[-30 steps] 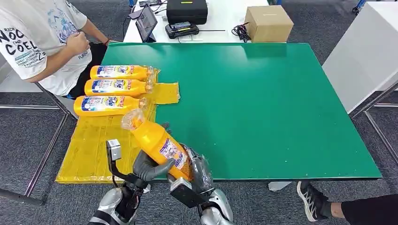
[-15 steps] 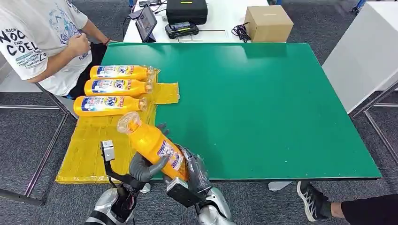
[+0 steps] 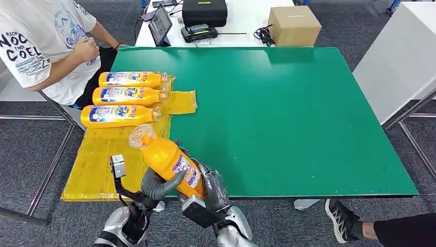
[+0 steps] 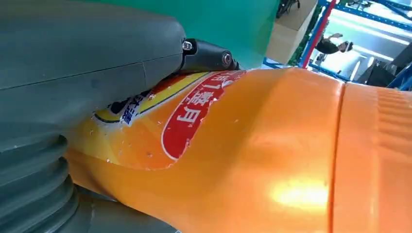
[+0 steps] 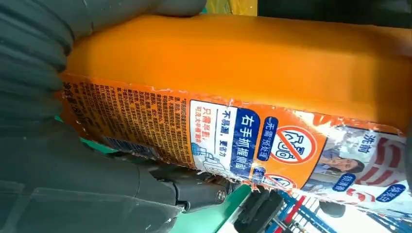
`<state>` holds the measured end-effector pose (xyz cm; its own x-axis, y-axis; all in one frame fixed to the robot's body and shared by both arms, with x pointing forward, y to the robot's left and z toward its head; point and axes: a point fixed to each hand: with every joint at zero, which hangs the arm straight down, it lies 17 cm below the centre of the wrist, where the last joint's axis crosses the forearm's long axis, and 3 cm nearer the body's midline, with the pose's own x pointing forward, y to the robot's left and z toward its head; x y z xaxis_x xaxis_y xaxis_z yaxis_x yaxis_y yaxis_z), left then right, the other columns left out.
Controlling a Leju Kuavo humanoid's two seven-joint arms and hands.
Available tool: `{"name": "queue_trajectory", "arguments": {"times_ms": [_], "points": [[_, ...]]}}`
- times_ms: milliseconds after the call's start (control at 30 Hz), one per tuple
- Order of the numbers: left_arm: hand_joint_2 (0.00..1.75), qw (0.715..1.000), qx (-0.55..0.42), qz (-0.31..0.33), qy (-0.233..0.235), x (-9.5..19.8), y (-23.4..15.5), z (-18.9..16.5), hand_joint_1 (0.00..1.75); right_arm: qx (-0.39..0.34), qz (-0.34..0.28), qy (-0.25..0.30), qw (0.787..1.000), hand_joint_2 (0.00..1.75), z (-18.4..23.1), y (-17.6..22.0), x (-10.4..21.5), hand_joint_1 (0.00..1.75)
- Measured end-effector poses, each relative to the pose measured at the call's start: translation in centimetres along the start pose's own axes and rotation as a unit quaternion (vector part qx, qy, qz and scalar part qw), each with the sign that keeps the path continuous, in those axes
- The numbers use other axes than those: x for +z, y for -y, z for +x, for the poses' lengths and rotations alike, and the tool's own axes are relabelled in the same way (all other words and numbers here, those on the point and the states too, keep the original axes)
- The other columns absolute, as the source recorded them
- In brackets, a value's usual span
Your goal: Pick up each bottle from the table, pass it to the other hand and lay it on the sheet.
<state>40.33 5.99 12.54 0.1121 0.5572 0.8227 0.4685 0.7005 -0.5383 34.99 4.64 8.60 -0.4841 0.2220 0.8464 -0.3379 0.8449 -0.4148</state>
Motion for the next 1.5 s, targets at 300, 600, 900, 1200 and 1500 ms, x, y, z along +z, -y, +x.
{"name": "queue_trajectory", "arguments": {"times_ms": [300, 600, 900, 1200, 1500], "points": [[1.75, 1.000, -0.017, 0.007, 0.006, 0.0, -0.3, 0.1, 1.75, -0.004, 0.000, -0.007, 1.000, 1.75, -0.2, -0.1, 0.0, 0.00], [1.75, 0.969, -0.198, 0.128, 0.072, -0.4, -5.1, 4.0, 1.75, -0.030, -0.066, -0.021, 0.997, 0.00, 0.6, 3.6, -1.1, 0.00], [1.75, 0.884, -0.351, 0.270, 0.151, 1.0, -11.3, 11.2, 1.75, -0.075, -0.182, 0.034, 0.980, 0.00, 6.6, 11.7, -2.2, 0.00], [1.75, 0.865, -0.369, 0.294, 0.169, 1.2, -11.9, 12.7, 1.75, -0.081, -0.203, 0.056, 0.974, 0.00, 8.4, 13.4, -2.1, 0.00], [1.75, 0.576, -0.768, 0.222, 0.173, -0.7, -8.5, 14.2, 1.75, -0.100, -0.233, 0.122, 0.960, 0.00, 12.2, 15.7, -2.2, 0.00]]}}
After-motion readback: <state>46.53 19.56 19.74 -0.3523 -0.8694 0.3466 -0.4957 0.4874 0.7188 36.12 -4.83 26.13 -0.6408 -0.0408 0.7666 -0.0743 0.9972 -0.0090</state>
